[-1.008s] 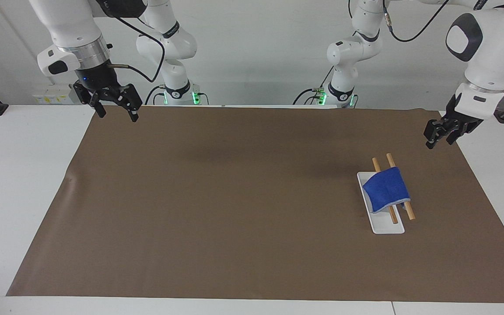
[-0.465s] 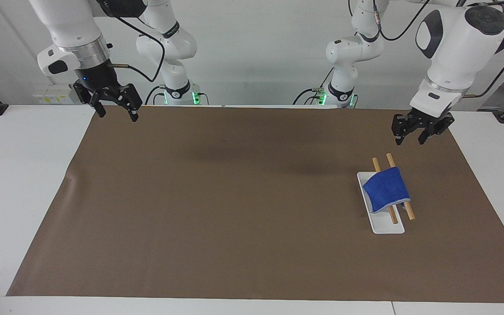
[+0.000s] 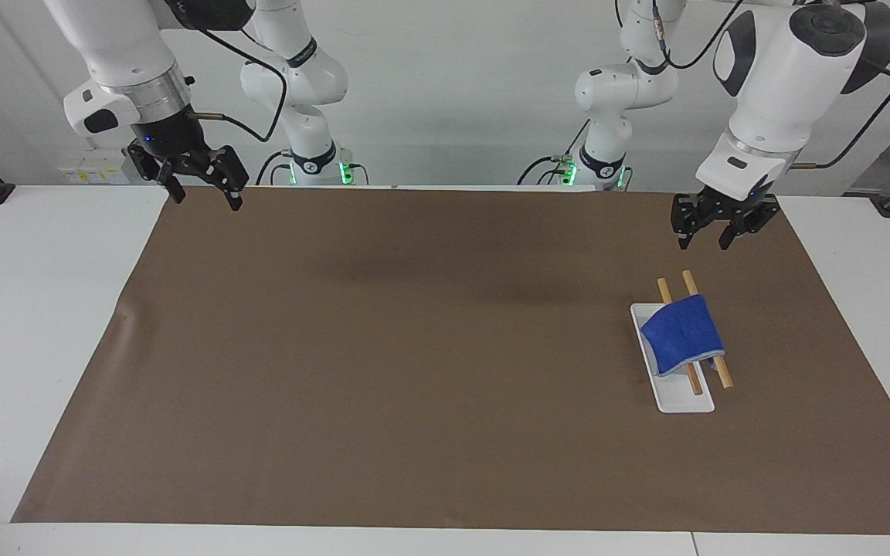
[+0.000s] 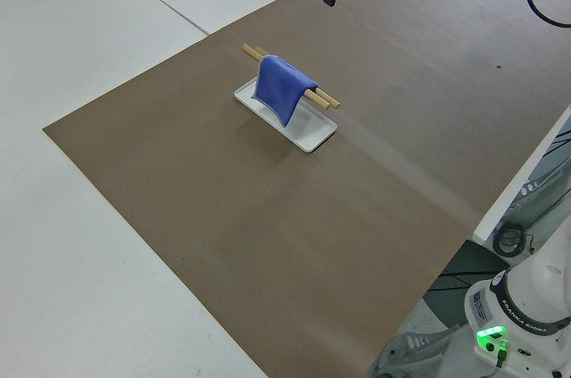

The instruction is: Right arm passes towel to left arm to hang

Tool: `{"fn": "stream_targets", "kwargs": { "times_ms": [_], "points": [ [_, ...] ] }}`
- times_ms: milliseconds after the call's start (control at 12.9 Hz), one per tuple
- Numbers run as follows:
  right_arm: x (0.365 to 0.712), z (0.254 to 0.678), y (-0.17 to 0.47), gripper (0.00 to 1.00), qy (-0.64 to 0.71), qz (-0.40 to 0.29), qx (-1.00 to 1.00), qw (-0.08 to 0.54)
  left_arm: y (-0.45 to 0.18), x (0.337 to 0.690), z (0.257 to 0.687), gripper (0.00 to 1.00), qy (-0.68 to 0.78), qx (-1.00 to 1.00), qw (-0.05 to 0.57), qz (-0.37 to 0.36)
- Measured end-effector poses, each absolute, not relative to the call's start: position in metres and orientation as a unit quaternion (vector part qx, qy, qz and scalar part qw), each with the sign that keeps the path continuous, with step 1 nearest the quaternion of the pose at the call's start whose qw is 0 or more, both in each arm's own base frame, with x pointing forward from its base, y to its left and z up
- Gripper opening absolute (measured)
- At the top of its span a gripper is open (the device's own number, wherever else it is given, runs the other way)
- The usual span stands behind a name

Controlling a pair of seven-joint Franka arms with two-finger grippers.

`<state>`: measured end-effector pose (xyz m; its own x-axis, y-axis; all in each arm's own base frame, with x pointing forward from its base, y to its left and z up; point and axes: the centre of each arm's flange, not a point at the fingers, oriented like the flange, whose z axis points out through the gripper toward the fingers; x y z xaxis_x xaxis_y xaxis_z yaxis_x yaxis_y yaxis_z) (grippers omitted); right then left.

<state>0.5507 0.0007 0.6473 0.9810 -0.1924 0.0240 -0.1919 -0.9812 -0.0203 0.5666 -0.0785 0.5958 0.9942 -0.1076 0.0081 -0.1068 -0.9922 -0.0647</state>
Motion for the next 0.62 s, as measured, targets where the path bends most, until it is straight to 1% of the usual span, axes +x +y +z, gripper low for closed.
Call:
{"fn": "stream_targets", "kwargs": {
  "times_ms": [233, 310, 388, 465, 620],
  "points": [
    [0.551, 0.647, 0.001, 1.0, 0.097, -0.012, -0.995, 0.009, -0.044, 0.568, 0.583, 0.63, 0.02, -1.0, 0.011, 0.011],
    [0.551, 0.647, 0.0, 1.0, 0.097, -0.012, -0.995, 0.009, -0.04, 0.566, 0.579, 0.65, 0.016, -1.0, 0.008, 0.015],
    [0.55, 0.647, 0.0, 1.0, 0.097, -0.011, -0.995, 0.009, -0.04, 0.565, 0.578, 0.65, 0.015, -1.0, 0.007, 0.017],
    [0.55, 0.646, 0.0, 1.0, 0.097, -0.008, -0.995, 0.008, -0.042, 0.563, 0.577, 0.72, 0.016, -1.0, 0.007, 0.017],
    [0.548, 0.645, 0.0, 1.0, 0.095, 0.001, -0.995, 0.007, -0.044, 0.56, 0.581, 0.94, 0.018, -1.0, 0.008, 0.014]
  ]
}}
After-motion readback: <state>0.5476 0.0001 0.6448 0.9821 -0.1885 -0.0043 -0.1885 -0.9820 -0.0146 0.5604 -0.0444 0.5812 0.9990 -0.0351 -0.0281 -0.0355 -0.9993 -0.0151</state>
